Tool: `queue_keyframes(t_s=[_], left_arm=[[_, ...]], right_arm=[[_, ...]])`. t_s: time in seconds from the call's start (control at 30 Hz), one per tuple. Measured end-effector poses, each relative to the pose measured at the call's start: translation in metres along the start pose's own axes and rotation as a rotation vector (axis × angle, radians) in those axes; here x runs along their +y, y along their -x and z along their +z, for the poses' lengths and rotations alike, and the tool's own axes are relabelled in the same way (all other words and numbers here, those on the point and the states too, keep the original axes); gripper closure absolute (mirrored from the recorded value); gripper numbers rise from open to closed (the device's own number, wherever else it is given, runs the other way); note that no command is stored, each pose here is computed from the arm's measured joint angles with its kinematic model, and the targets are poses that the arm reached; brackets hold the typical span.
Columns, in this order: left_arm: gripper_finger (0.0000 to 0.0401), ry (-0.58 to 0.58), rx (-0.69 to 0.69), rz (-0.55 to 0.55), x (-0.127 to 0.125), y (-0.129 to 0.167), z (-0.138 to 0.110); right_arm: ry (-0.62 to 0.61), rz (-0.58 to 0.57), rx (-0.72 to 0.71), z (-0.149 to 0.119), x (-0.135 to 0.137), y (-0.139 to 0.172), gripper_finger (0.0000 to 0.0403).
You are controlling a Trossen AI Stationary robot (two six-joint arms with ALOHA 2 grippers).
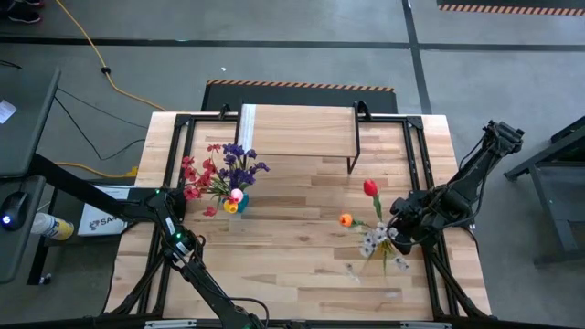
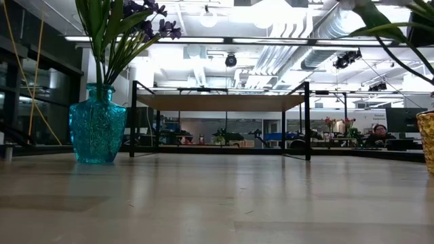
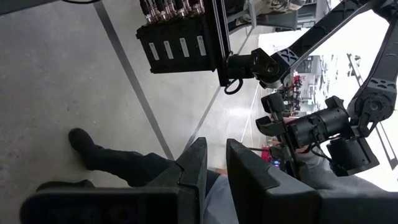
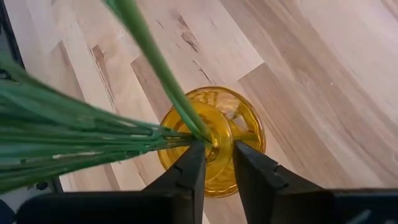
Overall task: Pick and place flowers into a vace then onto a shelf
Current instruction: Put the yellow vase on the shelf
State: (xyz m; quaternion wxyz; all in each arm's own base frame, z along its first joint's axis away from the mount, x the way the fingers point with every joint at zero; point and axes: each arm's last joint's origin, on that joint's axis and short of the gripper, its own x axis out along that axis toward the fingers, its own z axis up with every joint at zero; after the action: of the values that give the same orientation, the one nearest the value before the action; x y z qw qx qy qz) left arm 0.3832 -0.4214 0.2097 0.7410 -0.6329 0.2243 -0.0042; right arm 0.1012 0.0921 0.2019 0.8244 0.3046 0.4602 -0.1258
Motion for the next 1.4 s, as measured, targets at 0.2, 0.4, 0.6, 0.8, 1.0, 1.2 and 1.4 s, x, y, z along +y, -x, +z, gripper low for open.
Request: queue_keyframes(t_s=[0.2, 0.4, 0.6, 0.8, 1.0, 1.2, 1.4], left_arm=[[0.0306, -0.001, 0.0, 0.0, 0.0, 0.0, 0.0], [0.0307, -0.001, 0.0, 0.0, 0.0, 0.0, 0.0], [0.0307, -0.001, 0.0, 0.0, 0.0, 0.0, 0.0], [0.0307, -0.001, 0.0, 0.001, 0.0, 0.0, 0.0], [0.0306, -0.001, 0.0, 0.0, 0.0, 0.0, 0.0], [0.0306, -0.001, 0.0, 0.0, 0.0, 0.0, 0.0], [0.0307, -0.001, 0.0, 0.0, 0.0, 0.0, 0.0]], right_arm=[[0.003, -0.011, -0.021, 0.001, -0.001, 0.0, 0.0353], [0.007, -0.021, -0.019, 0.0, -0.002, 0.0, 0.0372], [0.004, -0.028, -0.021, 0.0, -0.003, 0.0, 0.0366], [0.005, -0.029, -0.021, 0.0, -0.003, 0.0, 0.0381], [0.0, -0.014, -0.022, 0.001, -0.004, 0.002, 0.0384], [-0.01, 0.031, -0.047, 0.004, -0.006, 0.01, 0.0396], [-0.011, 0.006, -0.053, 0.004, -0.013, 0.012, 0.0402]])
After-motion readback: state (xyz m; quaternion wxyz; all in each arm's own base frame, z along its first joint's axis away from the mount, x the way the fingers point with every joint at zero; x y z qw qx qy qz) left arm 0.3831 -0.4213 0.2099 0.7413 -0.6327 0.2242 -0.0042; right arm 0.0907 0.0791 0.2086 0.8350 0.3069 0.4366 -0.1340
